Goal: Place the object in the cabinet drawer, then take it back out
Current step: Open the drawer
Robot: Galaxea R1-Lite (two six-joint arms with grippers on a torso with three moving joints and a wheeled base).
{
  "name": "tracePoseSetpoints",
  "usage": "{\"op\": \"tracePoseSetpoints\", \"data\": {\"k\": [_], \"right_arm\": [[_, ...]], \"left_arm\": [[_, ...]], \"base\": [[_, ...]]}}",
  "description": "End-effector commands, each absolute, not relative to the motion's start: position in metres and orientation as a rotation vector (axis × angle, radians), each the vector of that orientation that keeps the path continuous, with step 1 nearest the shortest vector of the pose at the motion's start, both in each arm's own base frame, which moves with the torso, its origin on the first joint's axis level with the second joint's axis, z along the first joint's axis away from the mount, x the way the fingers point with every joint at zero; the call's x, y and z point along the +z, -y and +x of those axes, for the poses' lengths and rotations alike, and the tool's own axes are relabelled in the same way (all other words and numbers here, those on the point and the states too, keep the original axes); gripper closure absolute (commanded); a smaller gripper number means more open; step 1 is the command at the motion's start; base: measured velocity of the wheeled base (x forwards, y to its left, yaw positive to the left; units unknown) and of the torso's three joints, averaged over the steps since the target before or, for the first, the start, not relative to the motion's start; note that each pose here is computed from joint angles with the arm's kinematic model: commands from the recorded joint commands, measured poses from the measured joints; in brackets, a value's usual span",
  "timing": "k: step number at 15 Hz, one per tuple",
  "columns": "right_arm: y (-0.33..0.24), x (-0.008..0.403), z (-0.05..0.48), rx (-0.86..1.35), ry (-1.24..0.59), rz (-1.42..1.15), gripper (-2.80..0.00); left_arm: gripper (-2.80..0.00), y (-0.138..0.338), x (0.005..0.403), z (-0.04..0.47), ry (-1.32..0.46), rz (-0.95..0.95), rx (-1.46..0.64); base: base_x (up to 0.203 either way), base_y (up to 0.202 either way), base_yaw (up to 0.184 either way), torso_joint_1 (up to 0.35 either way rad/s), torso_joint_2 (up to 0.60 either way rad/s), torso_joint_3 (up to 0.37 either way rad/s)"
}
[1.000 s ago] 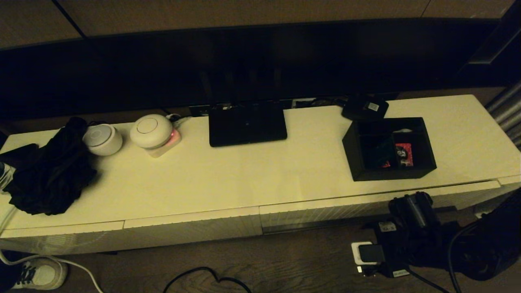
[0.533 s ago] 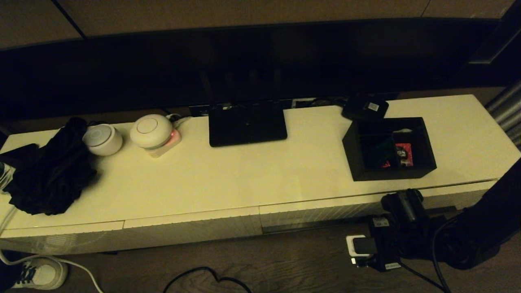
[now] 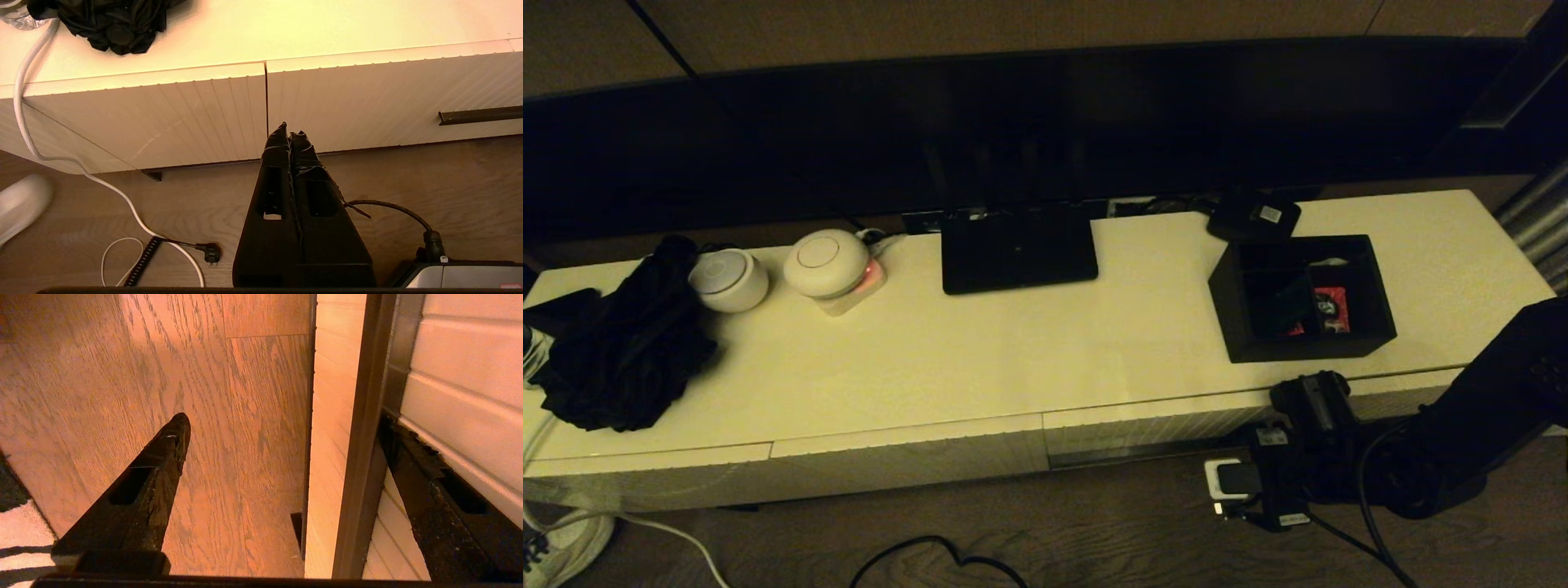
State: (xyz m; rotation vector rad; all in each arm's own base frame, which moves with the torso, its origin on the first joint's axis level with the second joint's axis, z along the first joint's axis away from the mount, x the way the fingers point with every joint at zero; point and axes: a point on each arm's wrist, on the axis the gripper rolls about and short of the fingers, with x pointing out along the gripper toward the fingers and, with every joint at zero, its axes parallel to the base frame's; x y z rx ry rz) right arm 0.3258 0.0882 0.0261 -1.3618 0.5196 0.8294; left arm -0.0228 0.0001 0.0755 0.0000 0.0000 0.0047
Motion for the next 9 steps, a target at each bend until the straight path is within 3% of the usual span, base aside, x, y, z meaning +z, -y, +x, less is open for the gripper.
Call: {"op": "tracePoseSetpoints", "data": {"k": [1,9], "right_arm": [[-0.090,0.028,0.334,0.811,-0.489,-1.373,-2.80],[-0.089,0.024,0.319,0.845,-0.520,-1.370,-2.80]], "left_arm": [[0.00,0.000,0.075,-0.023,-0.003,0.000,0.006],[0.00,0.000,0.075,-0.023,-0.003,0.000,0.006]], "base": [[0.000,0.000,0.000,0.000,0.00,0.000],[0.000,0.000,0.000,0.000,0.00,0.000]]}}
